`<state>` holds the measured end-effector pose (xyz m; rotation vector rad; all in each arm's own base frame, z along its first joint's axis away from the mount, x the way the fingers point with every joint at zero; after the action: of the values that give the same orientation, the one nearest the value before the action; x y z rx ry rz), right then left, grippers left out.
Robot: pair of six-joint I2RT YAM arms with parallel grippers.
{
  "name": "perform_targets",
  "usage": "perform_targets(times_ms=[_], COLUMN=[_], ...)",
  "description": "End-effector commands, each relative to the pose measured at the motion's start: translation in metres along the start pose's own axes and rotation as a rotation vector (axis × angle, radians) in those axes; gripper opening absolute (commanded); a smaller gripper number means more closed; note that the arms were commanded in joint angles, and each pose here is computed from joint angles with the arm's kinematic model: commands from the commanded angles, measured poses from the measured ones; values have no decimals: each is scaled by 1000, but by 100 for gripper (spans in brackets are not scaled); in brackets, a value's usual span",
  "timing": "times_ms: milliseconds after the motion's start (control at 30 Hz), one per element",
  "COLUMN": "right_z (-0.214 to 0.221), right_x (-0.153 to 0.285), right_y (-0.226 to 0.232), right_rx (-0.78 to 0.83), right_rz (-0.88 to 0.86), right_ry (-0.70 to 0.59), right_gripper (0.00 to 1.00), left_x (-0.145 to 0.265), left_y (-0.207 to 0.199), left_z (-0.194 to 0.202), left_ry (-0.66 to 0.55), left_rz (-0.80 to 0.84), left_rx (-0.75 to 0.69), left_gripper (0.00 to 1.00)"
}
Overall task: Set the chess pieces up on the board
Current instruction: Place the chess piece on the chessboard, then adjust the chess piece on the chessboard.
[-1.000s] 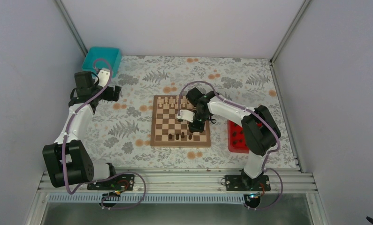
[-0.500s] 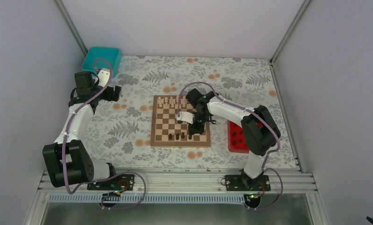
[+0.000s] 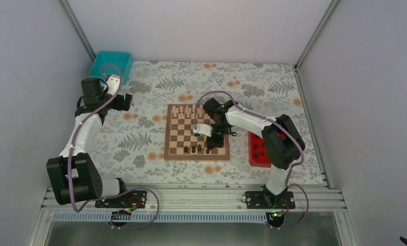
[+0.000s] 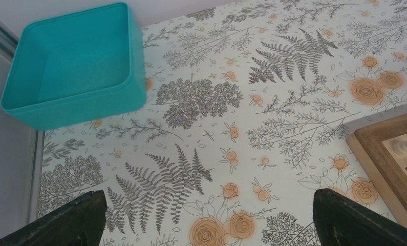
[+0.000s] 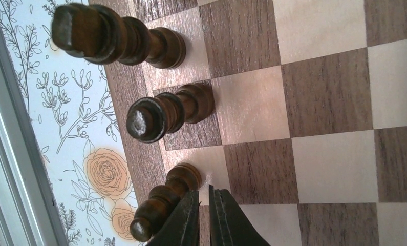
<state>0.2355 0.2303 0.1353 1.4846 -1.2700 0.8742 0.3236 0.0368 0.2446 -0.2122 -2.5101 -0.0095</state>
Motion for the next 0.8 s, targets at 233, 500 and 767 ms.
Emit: perform_targets(times_ms=[233, 500, 767], right_z=[-12, -28, -50], right_x=[8, 3, -1], right_y=[-11, -24, -31], right_rx=[24, 64, 119], right_rz=[116, 125, 95], right_ry=[-38, -22, -34], right_gripper=[17, 15, 14], left_x=[-2, -1, -1], left_y=[0, 1, 2], left_z=[2, 1, 1], left_ry=[8, 3, 4], left_rz=[19, 12, 7], left_rx=[1, 0, 1], left_gripper=[100, 100, 100])
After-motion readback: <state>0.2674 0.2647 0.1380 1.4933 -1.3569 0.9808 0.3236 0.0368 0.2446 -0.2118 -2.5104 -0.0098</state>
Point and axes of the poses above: each gripper's point midway between its finger pads, its own x axis back along the fingers, its own y axis along the line the jaws close on, z = x × y, the point moved 9 cm from there along x, back along the fingers, and after that the axes turned 9 degrees about x, right-handed, at the moved point
